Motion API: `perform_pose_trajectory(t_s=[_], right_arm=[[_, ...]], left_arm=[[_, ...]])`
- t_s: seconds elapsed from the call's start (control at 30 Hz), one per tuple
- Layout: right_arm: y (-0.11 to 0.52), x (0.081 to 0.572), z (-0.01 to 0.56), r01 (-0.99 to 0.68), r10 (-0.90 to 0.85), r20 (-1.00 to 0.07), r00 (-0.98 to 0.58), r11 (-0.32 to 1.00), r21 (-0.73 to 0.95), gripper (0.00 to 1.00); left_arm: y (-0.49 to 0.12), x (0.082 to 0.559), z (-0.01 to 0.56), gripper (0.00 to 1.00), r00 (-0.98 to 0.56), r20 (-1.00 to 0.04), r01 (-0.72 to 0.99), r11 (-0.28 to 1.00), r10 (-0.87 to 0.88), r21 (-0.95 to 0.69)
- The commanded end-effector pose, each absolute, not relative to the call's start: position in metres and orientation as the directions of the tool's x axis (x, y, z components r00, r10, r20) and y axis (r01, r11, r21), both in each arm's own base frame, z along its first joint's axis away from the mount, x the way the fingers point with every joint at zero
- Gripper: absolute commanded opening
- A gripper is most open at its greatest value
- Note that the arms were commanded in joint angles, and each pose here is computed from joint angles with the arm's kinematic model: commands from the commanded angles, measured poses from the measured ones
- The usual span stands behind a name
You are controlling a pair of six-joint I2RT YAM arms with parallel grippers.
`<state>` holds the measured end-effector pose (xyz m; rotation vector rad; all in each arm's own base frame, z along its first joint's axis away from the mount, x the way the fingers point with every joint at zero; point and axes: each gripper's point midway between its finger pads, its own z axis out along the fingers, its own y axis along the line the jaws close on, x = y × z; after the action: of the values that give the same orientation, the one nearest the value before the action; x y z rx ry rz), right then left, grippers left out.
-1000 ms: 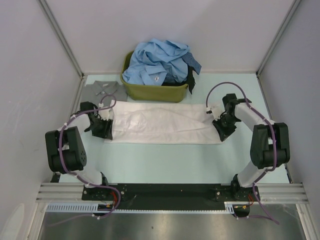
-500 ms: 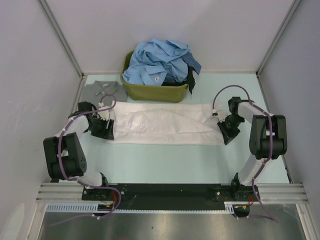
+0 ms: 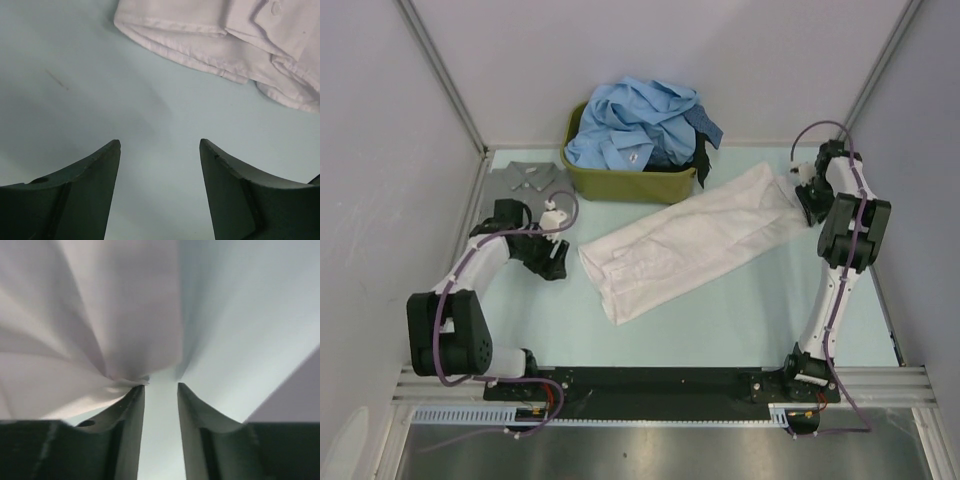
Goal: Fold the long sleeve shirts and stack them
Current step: Fold the shirt
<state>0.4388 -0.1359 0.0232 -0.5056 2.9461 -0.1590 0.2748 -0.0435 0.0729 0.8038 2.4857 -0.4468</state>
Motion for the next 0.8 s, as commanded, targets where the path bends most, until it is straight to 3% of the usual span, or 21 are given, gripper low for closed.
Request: perform_pose_trajectory(t_s=[0.0, 0.23, 0.43, 0.6, 0.77], right_arm=[[-0.152, 0.488, 0.067, -0.27, -0.32, -0.25, -0.914, 0.938, -0.216, 0.42], [-0.102, 0.445, 0.093, -0.213, -0.208, -0.311, -0.927, 0.977, -0.016, 0.45], [-0.051, 0.403, 0.073, -0.046, 0.023, -0.241, -0.97, 0.96, 0.277, 0.48], [-0.049, 0.404, 0.059, 0.003, 0.098, -0.265, -0.959, 0.942, 0.335, 0.5], [-0.058, 0.422, 0.027, 0.054, 0.149, -0.267, -0.952, 0.941, 0.333, 0.45]], left_arm=[[-0.077, 0.291, 0.095, 0.71, -0.565, -0.639, 0.734, 0.672, 0.522, -0.1], [-0.101, 0.33, 0.084, 0.71, -0.563, -0.647, 0.725, 0.683, 0.515, -0.088], [-0.117, 0.35, 0.063, 0.7, -0.636, -0.606, 0.701, 0.685, 0.477, -0.197], [-0.119, 0.359, 0.052, 0.69, -0.659, -0.59, 0.685, 0.696, 0.467, -0.214], [-0.116, 0.359, 0.029, 0.59, -0.707, -0.53, 0.65, 0.725, 0.469, -0.226]])
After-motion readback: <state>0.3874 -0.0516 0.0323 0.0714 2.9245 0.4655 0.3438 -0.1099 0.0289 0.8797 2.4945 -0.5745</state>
